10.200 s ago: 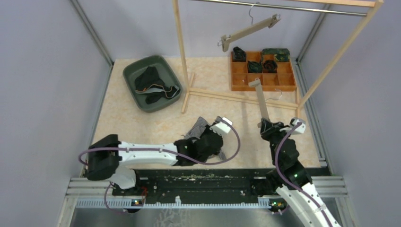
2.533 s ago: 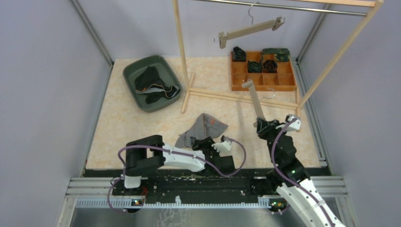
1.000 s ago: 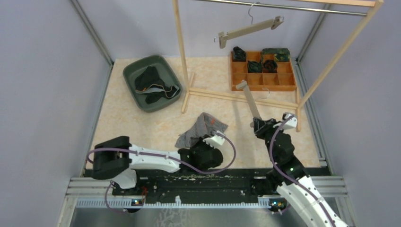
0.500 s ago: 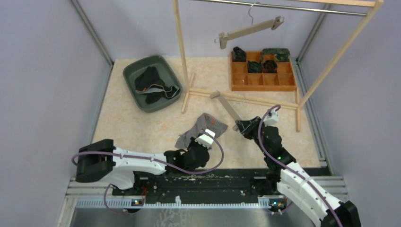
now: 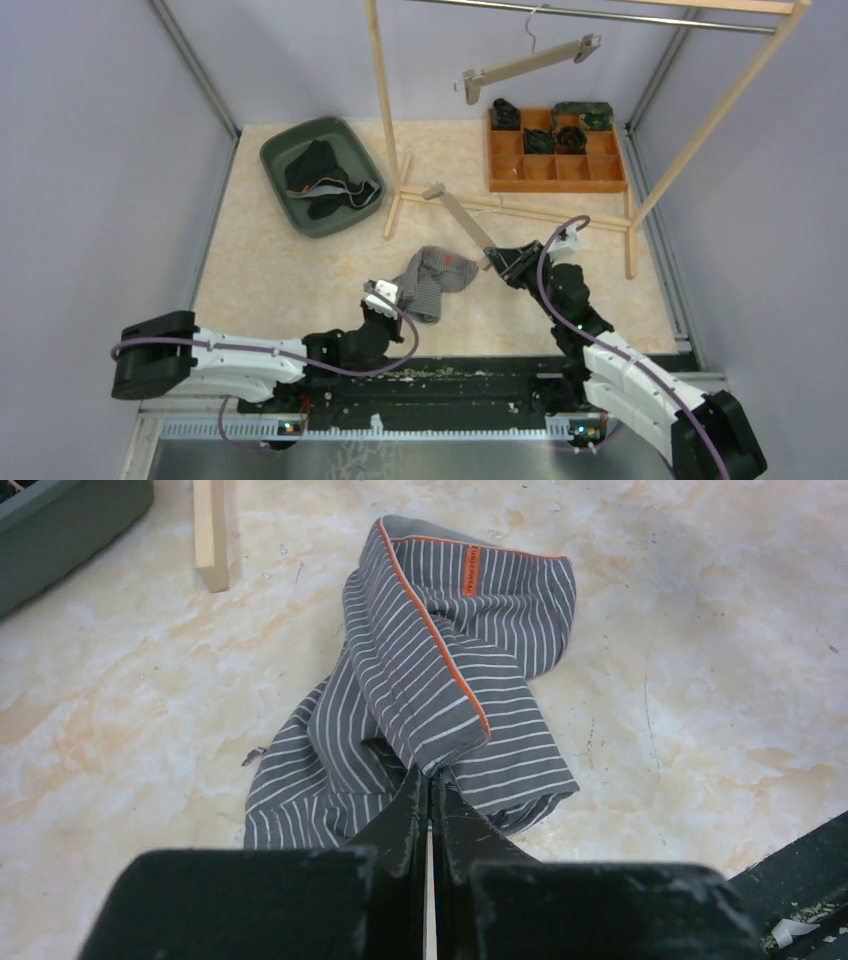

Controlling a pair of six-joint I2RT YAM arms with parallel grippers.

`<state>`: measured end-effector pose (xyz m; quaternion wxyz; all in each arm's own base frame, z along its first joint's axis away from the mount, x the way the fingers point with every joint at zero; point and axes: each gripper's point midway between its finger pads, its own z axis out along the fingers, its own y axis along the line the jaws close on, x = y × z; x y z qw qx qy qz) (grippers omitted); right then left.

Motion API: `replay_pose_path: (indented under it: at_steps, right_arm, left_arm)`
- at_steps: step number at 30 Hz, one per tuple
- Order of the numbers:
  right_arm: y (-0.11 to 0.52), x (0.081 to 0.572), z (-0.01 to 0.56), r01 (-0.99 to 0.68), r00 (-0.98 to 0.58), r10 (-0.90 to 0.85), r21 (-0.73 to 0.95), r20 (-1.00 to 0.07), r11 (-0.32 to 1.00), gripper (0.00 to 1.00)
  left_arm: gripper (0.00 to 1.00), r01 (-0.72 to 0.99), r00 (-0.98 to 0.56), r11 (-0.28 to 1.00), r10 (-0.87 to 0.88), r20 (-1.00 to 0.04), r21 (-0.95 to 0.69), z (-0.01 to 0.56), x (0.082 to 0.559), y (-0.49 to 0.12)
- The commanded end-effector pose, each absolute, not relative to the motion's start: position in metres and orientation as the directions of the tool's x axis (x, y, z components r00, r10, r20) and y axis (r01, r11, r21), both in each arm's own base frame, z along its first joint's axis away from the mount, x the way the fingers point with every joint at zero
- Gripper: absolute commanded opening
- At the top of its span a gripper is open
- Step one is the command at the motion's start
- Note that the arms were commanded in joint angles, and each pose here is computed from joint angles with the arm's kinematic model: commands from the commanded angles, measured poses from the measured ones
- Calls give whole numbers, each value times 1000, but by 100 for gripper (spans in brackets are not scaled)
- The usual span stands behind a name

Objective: Clip the underwear to the hanger
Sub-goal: Adjust the underwear at the center of the board.

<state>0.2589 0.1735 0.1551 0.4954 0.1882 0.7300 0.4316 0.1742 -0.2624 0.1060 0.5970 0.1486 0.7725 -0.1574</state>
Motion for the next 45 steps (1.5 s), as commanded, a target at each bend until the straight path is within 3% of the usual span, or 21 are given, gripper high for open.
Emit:
replay_pose_path:
  at_steps: [1,8,10,14,19,21,32,38,45]
  right_arm:
    - [182,262,188,-254,-394,731,830,-557,496,0]
    - [183,263,184,-252,-398,725,827,-562,502,0]
    - [182,263,184,-251,-398,722,824,-566,507,0]
    - [181,263,183,-248,-392,720,820,-572,516,0]
    - [178,263,182,-243,-382,716,811,-584,532,0]
    - [175,263,182,-239,-373,715,805,-592,542,0]
    - [152,264,182,-170,-312,690,753,-653,636,0]
    - [129,263,183,-101,-250,665,702,-703,705,0]
    - [110,257,190,-66,-199,651,672,-733,737,0]
  left_arm:
    - [0,417,-237,882,-128,-963,-219,120,173,-260]
    - [0,422,-244,878,-132,-961,-228,113,172,-259]
    - [5,414,-245,885,-115,-963,-211,110,173,-259]
    - [20,398,-255,903,-62,-965,-163,102,174,-260]
    - [49,352,-279,931,12,-960,-91,90,178,-257]
    - [56,326,-290,943,39,-956,-60,86,179,-254]
    - [62,318,-273,945,171,-947,79,100,186,-271]
    - [77,231,-284,953,261,-923,198,108,205,-287]
    - [77,196,-383,952,296,-875,236,92,217,-284]
